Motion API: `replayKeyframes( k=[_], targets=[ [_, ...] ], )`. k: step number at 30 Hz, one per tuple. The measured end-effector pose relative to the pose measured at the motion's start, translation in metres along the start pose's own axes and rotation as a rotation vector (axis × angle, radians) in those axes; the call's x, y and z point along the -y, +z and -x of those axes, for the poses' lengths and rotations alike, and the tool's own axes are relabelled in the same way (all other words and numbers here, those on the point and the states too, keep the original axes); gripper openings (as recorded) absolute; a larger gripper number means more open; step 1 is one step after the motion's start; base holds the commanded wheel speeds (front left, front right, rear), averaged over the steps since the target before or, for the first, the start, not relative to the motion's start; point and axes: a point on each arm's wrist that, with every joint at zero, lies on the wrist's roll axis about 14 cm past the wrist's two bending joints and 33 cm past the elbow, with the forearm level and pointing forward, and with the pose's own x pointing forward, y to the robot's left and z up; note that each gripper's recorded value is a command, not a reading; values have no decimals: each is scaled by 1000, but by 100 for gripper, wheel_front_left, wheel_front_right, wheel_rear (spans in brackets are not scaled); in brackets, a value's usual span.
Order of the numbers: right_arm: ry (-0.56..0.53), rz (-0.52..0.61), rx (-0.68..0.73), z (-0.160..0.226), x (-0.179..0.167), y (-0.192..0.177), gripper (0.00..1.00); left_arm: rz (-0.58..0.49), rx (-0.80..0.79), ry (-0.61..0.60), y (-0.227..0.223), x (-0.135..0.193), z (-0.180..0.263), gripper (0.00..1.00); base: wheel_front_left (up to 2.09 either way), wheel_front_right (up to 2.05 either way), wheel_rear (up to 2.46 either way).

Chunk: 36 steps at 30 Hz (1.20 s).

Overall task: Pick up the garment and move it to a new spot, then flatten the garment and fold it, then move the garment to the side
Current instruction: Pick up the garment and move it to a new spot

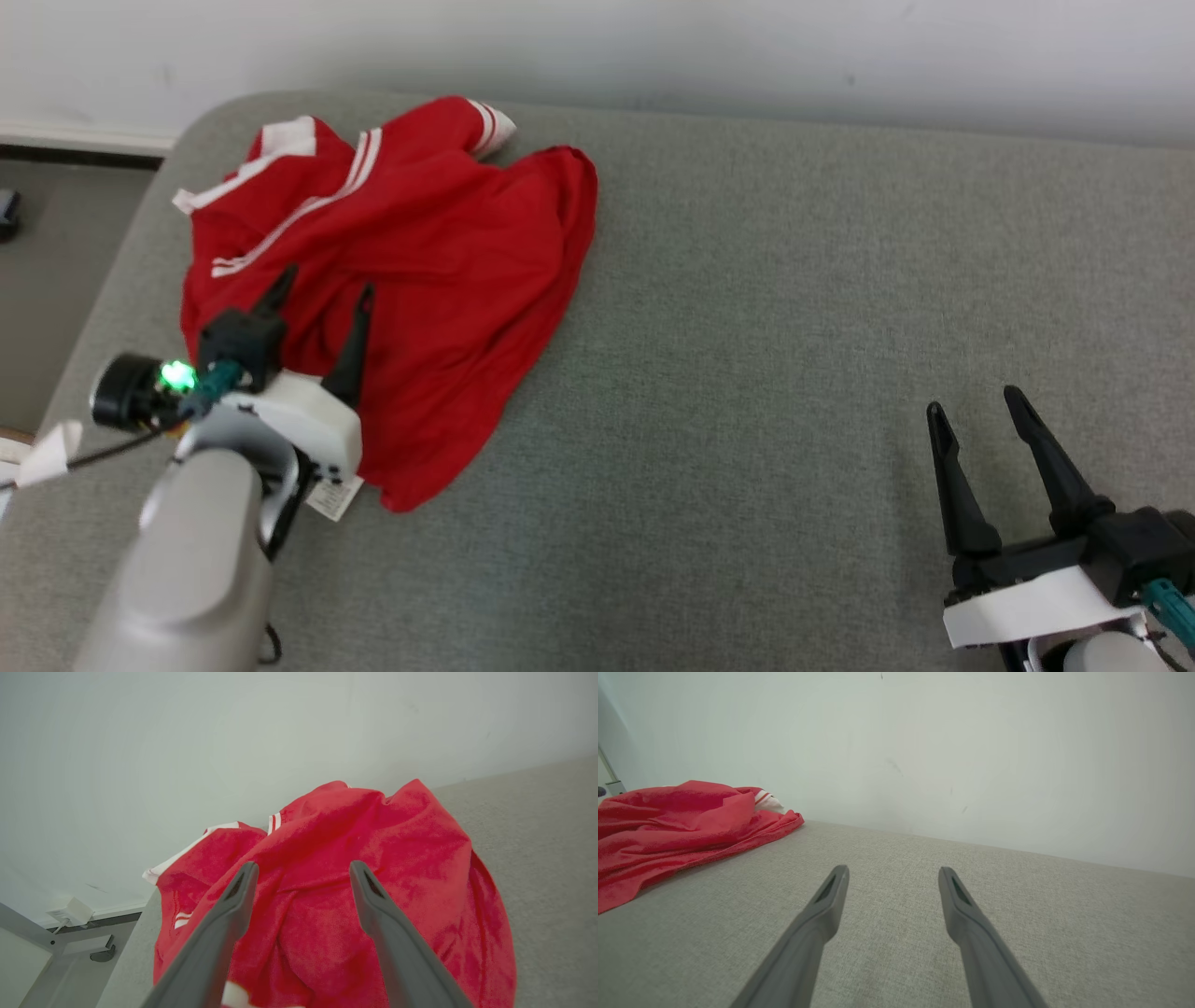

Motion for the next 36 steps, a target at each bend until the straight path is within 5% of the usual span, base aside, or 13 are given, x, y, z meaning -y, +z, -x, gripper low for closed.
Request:
replayKeyframes(
  k=[9,14,15,16,24,36],
  targets=[
    [-5,-12,-49,-30,18,-34,100,-174,-146,-90,-35,-5,-84,100,0,0,0],
    [-39,-19,-90,-27,32,-52,100,-187,-261,-133,-73,6,-105,100,0,0,0],
    [-49,-19,-94,-25,35,-53,100,-181,-282,-144,-79,11,-107,42,0,0,0],
    [-58,-18,-98,-24,38,-54,100,-175,-289,-152,-82,14,-110,0,0,0,0],
    [-85,-19,-87,-17,43,-45,100,-154,-206,-143,-56,11,-109,0,0,0,0],
    [-64,-25,-20,10,17,-6,100,-139,131,-68,79,-17,-72,0,0,0,0]
  ],
)
